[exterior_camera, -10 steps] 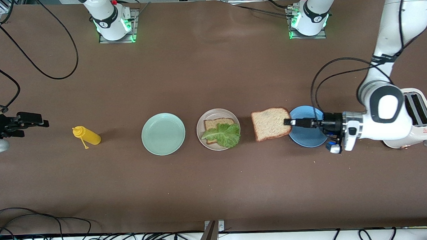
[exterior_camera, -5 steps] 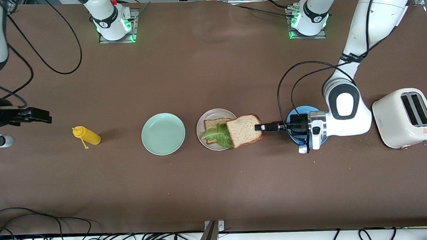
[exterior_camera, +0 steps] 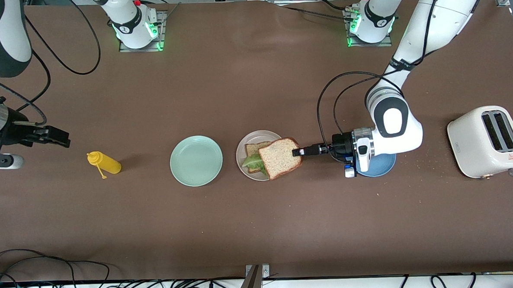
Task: Make sandwich on beige plate with both arms
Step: 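Lower the bread slice onto the lettuce with the left gripper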
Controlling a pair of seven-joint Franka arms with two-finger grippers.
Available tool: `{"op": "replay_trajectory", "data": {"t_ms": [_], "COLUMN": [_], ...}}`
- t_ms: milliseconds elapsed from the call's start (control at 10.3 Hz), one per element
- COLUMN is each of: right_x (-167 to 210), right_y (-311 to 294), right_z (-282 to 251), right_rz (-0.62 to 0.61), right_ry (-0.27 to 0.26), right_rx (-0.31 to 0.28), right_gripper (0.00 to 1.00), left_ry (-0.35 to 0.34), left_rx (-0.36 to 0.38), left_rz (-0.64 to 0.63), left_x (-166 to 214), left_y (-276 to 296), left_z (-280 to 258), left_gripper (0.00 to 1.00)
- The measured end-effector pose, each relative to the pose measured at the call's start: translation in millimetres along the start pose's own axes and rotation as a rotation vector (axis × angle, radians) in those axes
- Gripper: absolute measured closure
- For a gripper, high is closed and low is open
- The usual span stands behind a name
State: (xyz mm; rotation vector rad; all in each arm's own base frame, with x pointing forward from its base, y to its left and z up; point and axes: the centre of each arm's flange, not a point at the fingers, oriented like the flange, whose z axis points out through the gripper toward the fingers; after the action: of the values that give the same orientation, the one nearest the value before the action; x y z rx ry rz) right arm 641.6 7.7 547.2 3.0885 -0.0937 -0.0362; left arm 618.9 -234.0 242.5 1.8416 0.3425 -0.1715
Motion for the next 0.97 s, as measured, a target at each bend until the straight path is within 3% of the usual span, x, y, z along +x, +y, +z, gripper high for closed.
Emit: {"op": "replay_trajectory", "data": {"t_ms": [484, 678, 969], "right_x": [-1, -6, -7], "right_y": [1, -7, -15], "right_z": [-4, -4, -4], "right_rz": [0.013, 0.003, -0.004], "right_ry": [0.01, -0.019, -0.02], "right_rx": [0.034, 0.033, 0.033], "right_gripper": [0.0, 0.0, 0.0], "left_ry": [0.044, 0.039, 0.036], "left_rx": [0.008, 0.016, 0.025], "left_rz": [-0.005, -0.004, 0.011], "left_x": [-20, -26, -25], "left_y": [0, -10, -24], "left_z": [43, 54, 57], "left_gripper": [0.92, 0.92, 0.92]}}
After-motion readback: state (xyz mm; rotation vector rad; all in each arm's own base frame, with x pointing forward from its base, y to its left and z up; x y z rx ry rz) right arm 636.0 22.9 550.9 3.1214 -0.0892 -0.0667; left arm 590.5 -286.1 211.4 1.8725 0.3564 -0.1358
